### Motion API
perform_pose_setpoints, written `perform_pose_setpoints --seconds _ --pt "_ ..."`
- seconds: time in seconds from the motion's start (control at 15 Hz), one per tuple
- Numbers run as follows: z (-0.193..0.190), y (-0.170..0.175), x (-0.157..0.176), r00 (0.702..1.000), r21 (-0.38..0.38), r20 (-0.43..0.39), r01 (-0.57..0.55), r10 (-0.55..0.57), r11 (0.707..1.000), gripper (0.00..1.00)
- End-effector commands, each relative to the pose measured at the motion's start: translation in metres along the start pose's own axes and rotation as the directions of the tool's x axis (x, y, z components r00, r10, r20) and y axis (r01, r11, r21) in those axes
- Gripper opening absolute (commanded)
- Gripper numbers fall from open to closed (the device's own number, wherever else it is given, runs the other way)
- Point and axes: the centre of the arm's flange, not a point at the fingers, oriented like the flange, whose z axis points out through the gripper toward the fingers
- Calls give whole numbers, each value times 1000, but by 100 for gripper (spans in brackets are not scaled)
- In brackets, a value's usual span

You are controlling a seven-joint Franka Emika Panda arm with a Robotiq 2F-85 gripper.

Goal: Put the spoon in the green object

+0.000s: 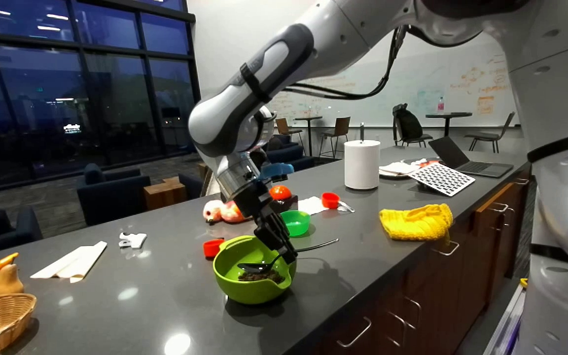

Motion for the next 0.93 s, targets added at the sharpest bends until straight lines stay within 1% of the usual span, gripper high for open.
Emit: perform_pose_setpoints --seconds 0.0,0.07,0.13,0.33,0.53,0.67,0.87 --pt "-9 14 28 999 42 11 49 -50 998 10" --pt "-8 16 33 998 46 11 56 -57 997 47" --pt "-7 17 38 998 50 13 60 -61 997 48" --pt "-5 17 45 998 55 13 67 -68 996 64" --pt "-7 16 43 999 36 -18 45 -44 998 86" --pt "-14 16 37 998 3 -70 -6 6 1000 100" --pt "-32 21 24 981 -26 -173 -92 86 995 100"
